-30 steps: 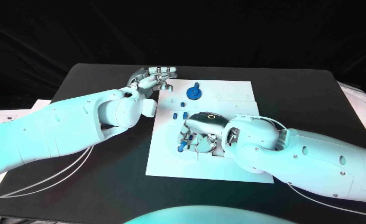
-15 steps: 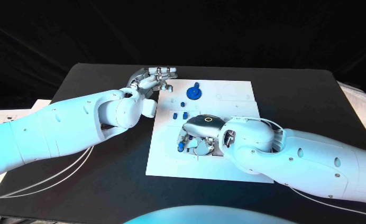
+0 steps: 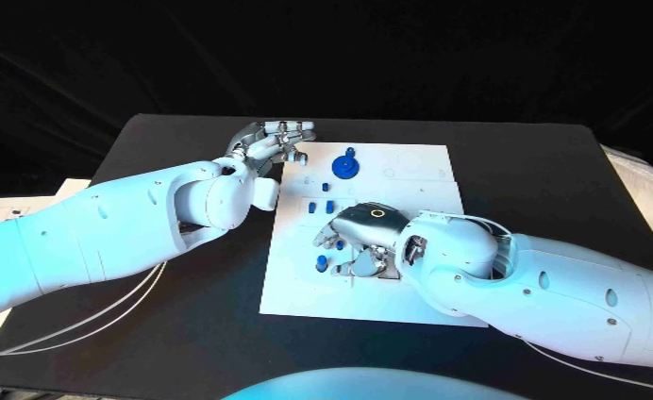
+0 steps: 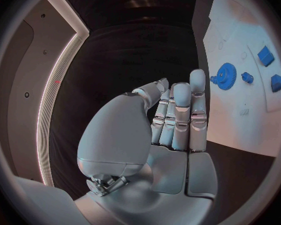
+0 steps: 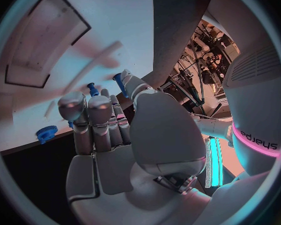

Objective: Assemble the parts on the task board

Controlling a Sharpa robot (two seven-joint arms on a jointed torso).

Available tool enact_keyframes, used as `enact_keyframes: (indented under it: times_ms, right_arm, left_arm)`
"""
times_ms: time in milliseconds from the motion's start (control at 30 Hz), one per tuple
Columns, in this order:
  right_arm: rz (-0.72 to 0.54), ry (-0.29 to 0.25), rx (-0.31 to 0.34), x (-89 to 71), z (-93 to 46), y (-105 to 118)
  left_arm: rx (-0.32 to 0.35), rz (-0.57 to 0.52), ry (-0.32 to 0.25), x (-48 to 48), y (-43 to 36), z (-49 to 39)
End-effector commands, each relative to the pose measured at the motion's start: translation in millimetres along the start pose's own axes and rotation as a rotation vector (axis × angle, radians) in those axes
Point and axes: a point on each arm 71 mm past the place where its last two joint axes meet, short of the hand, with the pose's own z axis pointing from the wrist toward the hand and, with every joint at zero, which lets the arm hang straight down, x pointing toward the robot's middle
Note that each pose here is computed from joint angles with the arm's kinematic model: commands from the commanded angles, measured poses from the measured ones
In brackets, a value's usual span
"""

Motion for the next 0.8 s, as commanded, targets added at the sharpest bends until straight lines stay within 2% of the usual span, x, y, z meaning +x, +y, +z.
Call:
enact_keyframes:
  times_ms: [33, 233, 367, 500, 600, 800]
  right_arm:
    - [0.004, -0.111, -0.025, -8.1, -4.7, 3]
    - [0.039, -0.171, -0.03, -17.8, -19.0, 1]
    - [0.104, -0.19, 0.026, -33.6, -39.1, -12]
    - [0.192, -0.178, 0.147, -47.5, -63.9, -36]
    - [0.243, -0.17, 0.246, -51.8, -82.2, -52]
    - [0.285, -0.113, 0.466, -43.5, -116.9, -78]
  left_arm:
    - [0.006, -0.006, 0.018, 1.8, -0.4, -0.1]
    - [0.006, -0.006, 0.017, 1.4, -0.1, -0.3]
    - [0.005, -0.005, 0.016, 0.9, 0.1, -0.6]
    - [0.004, -0.005, 0.013, 0.1, 0.3, -0.9]
    - [0.004, -0.004, 0.012, -0.7, 0.4, -1.1]
    - [0.003, -0.003, 0.01, -1.5, 0.5, -1.8]
